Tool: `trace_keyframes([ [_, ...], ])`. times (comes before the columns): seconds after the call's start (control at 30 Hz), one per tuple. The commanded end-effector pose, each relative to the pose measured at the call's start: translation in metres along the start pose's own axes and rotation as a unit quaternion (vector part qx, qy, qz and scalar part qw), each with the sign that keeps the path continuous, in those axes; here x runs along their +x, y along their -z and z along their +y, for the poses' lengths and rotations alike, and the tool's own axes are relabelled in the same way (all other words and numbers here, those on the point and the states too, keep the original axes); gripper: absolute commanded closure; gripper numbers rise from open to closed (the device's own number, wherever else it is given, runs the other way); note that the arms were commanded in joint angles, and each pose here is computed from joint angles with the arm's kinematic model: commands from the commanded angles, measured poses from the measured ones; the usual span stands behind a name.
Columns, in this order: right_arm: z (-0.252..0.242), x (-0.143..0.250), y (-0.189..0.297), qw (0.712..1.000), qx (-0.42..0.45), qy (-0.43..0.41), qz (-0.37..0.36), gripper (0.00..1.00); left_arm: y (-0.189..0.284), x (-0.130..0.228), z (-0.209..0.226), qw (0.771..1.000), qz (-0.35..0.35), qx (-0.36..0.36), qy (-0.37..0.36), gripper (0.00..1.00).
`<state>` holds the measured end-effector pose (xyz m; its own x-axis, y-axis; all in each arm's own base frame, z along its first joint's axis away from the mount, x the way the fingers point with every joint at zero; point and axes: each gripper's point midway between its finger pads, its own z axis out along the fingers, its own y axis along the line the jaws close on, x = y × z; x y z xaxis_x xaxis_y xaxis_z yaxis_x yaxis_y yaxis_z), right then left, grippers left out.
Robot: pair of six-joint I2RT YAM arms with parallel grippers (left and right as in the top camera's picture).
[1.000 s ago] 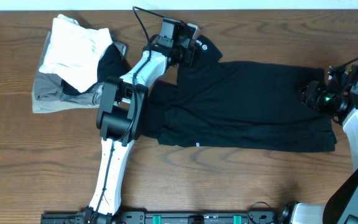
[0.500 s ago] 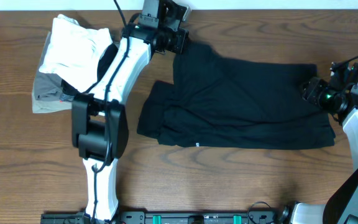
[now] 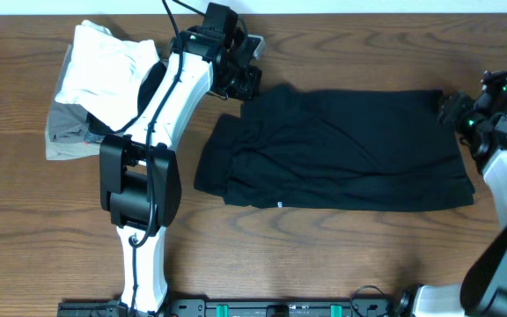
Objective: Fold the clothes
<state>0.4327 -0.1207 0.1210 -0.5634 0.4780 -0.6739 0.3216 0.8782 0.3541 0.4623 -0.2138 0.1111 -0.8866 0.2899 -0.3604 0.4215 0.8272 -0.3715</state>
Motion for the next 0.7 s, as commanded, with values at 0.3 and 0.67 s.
trace_keyframes([
  [0.3, -0.036, 0.013, -0.112, 1.0, 0.005, 0.0, -0.013, 0.49, 0.001, -0.001, -0.006, 1.0, -0.001, 0.008, -0.013, 0.94],
  [0.67, -0.043, 0.028, -0.157, 1.0, -0.012, -0.007, 0.012, 0.47, -0.003, -0.001, -0.016, 1.0, -0.001, 0.012, -0.022, 0.93],
])
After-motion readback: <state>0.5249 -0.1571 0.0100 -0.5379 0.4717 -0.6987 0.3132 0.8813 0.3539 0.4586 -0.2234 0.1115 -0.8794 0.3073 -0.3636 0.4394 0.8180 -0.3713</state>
